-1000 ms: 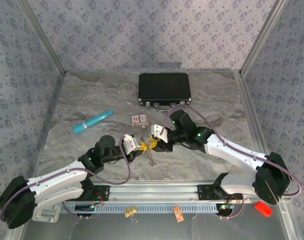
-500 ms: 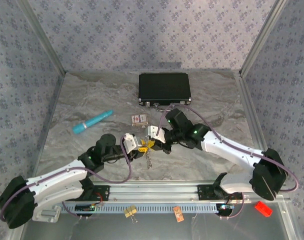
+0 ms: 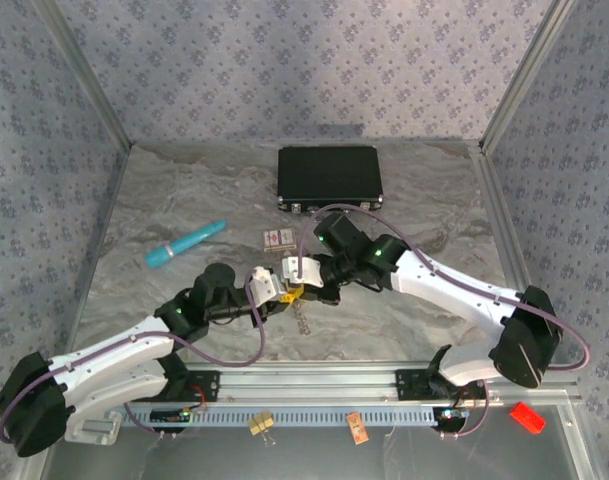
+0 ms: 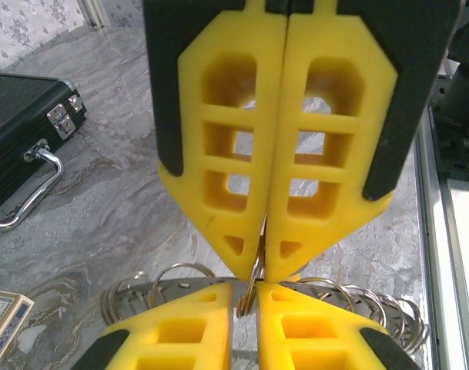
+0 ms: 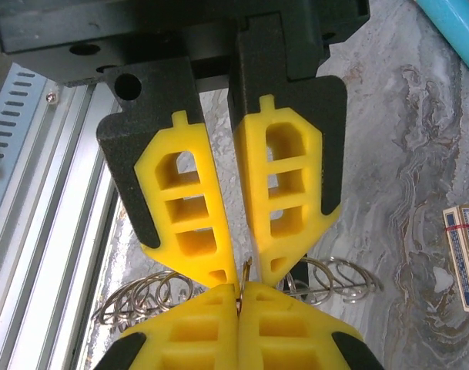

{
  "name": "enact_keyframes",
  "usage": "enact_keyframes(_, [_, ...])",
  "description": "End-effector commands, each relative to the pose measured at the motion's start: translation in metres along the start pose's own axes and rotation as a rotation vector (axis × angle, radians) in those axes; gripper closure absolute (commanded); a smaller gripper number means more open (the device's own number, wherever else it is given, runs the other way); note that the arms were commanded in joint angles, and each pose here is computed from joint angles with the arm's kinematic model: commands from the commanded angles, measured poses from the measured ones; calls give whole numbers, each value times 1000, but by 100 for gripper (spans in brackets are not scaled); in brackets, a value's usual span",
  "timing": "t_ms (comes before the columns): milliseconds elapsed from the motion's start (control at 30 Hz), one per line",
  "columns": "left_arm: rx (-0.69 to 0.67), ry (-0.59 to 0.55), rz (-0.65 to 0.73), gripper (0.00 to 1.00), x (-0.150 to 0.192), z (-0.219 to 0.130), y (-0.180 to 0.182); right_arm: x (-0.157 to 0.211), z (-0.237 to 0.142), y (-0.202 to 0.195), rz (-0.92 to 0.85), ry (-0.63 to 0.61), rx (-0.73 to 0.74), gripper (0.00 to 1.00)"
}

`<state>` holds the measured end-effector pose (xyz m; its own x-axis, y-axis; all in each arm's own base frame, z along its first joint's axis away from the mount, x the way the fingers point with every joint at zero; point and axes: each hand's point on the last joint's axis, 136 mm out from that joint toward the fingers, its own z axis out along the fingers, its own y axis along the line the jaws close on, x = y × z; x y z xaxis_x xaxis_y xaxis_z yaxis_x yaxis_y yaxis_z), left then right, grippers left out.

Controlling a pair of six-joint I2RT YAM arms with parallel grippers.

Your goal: Put the keys on the keyring

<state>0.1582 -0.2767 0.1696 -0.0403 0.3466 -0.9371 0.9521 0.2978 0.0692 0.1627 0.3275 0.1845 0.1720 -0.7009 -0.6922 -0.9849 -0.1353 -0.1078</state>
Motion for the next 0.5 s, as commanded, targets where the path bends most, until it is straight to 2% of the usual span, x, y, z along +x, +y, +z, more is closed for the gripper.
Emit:
enact_keyframes(0, [0,-62,35,89,-24,-1,3,-8,-2,8,-21,2,-40,100])
enact_keyframes(100, [2,-70,38,100,-25,-2,3,-7,-2,8,0,-10,-36,100])
enact_keyframes(133, [2,-72,39,100,-24,-2,3,-7,-4,4,23,-24,-17,97])
enact_keyframes(200, [-2,-79,39,100,-23,-2,3,-7,-10,-1,70,-79,8,78])
enact_keyframes(267, [-3,-87,32,100,-22,-2,2,-7,-19,-5,131,-147,36,69])
enact_keyframes(367, [-4,-95,31,100,-20,-1,2,-2,-23,-6,202,-200,45,67])
enact_keyframes(467, [-9,-103,38,100,-19,-2,2,4,-19,-4,242,-194,39,66])
